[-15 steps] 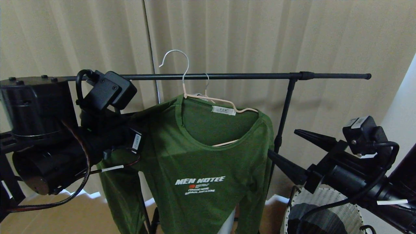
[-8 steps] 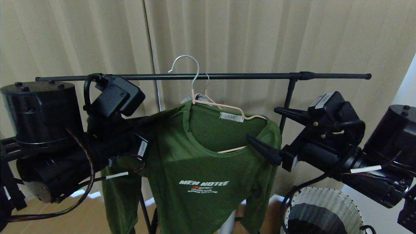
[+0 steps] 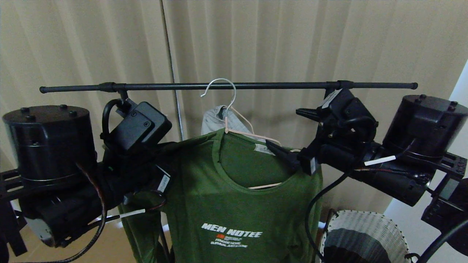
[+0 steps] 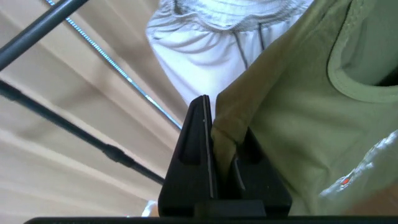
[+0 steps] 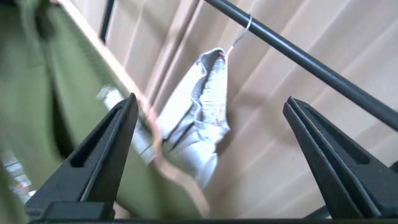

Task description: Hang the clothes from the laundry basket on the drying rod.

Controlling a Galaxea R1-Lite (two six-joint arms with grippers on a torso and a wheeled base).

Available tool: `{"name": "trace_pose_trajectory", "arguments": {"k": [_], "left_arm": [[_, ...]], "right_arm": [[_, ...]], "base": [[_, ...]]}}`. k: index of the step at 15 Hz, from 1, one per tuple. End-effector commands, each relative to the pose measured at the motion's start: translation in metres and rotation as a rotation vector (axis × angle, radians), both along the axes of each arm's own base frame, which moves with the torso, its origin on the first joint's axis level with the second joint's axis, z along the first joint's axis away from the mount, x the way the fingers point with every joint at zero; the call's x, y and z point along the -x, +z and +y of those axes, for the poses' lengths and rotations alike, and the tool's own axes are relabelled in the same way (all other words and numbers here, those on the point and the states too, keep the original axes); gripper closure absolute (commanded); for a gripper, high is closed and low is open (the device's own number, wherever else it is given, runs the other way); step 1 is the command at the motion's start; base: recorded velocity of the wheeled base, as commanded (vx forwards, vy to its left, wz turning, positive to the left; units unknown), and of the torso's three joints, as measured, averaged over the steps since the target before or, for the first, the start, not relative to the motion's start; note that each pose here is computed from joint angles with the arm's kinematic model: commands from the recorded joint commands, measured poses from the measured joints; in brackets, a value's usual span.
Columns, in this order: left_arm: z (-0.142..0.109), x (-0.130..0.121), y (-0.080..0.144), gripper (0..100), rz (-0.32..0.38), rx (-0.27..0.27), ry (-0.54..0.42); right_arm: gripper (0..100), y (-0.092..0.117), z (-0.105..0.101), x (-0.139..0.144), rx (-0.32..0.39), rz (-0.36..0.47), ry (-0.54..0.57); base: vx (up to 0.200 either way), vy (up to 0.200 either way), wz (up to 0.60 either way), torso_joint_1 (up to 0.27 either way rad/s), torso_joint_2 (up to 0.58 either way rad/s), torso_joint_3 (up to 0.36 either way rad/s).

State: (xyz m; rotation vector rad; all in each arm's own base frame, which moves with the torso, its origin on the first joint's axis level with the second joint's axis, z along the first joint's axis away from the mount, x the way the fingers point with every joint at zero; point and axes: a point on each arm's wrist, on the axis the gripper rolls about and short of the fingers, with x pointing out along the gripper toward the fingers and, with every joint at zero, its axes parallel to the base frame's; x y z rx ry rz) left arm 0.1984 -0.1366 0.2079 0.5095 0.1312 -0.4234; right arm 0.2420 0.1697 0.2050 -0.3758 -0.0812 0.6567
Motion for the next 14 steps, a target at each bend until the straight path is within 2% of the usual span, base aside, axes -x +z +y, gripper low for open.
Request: {"name": "trace_pose_trajectory", "arguments": {"k": [1,9,10,14], "left_arm": [[-0.0012,0.0036,0.0024,100,-0.009,0.005,-0.013],[-0.0067,0.0083,0.0035,100,-0.012,0.008,-0.044],[-0.0069,0.0081,0.0032,100,-0.011,0.007,-0.044],[-0.0077,0.0090,0.0023,100,-0.009,0.004,-0.050]], "right_arm": [[0,-0.0057,0.0034,-0.0050,0.012,0.012,0.000],[0,-0.0094,0.0074,-0.0092,0.040,0.004,0.005],[100,-0.0090,0.0079,-0.0091,0.039,0.003,0.007],[100,-0.0096,0.0079,-0.0082,0.040,0.004,0.008]], "base": [[0.000,0.000,0.00,0.000,0.00,0.000],[0.000,0.000,0.00,0.000,0.00,0.000],[0.000,0.000,0.00,0.000,0.00,0.000],[0.000,0.000,0.00,0.000,0.00,0.000]]}}
